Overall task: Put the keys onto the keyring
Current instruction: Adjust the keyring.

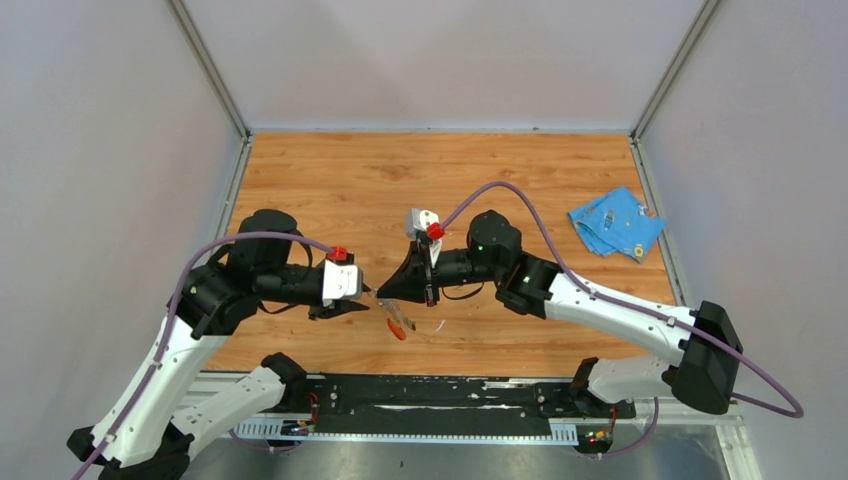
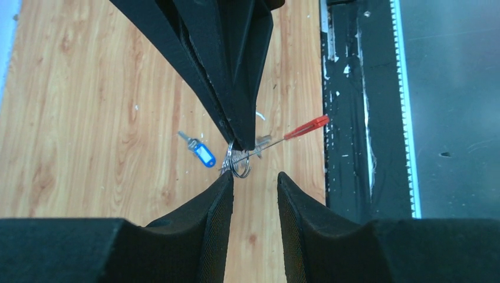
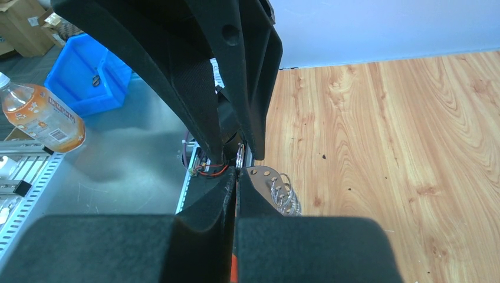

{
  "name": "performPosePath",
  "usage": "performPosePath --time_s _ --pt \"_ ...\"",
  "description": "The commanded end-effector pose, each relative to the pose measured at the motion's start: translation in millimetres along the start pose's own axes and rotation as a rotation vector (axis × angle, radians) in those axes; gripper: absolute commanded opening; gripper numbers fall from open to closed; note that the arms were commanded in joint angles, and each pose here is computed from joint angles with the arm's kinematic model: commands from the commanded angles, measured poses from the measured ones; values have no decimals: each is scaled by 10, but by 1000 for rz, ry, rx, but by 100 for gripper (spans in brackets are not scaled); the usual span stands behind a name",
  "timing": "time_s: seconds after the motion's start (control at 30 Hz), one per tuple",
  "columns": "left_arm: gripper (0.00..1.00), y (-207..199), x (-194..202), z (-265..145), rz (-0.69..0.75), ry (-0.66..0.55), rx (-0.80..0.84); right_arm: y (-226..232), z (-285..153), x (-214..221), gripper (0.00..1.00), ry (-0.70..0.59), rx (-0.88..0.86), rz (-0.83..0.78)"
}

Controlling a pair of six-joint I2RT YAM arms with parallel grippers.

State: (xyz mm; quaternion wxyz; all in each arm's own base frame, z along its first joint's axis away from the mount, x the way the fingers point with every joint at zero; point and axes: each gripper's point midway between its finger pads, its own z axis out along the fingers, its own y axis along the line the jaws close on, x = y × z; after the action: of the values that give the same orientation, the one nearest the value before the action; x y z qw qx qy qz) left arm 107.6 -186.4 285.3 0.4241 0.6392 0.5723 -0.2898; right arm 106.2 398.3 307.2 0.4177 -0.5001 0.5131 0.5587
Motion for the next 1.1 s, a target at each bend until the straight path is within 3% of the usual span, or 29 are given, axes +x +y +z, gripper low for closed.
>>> performPosePath --time_s 0.0,0.17,0.33,0.57,0.6,0.7,0.77,1.07 --pt "38 -80 -135 7 -33 -42 58 69 -50 -182 0 -52 -28 -47" --pt "28 -78 -218 -3 -42 -61 69 78 -55 -157 0 -41 -33 -48" --pt "1 -32 -172 17 -60 -36 55 81 -69 -166 0 -42 -30 -57" --pt "0 25 -47 4 -55 11 5 120 -109 -179 0 -26 -33 -60" --pt "0 32 -56 1 -50 10 2 120 -112 -139 4 -2 -35 -47" --pt "0 78 -76 -5 -64 18 -11 83 -105 -115 29 65 -24 -44" --pt "0 128 -82 -3 -86 31 -26 41 -100 -121 38 103 -11 -56" --pt "0 218 -151 -13 -117 39 -48 9 -21 -144 43 187 -51 -60"
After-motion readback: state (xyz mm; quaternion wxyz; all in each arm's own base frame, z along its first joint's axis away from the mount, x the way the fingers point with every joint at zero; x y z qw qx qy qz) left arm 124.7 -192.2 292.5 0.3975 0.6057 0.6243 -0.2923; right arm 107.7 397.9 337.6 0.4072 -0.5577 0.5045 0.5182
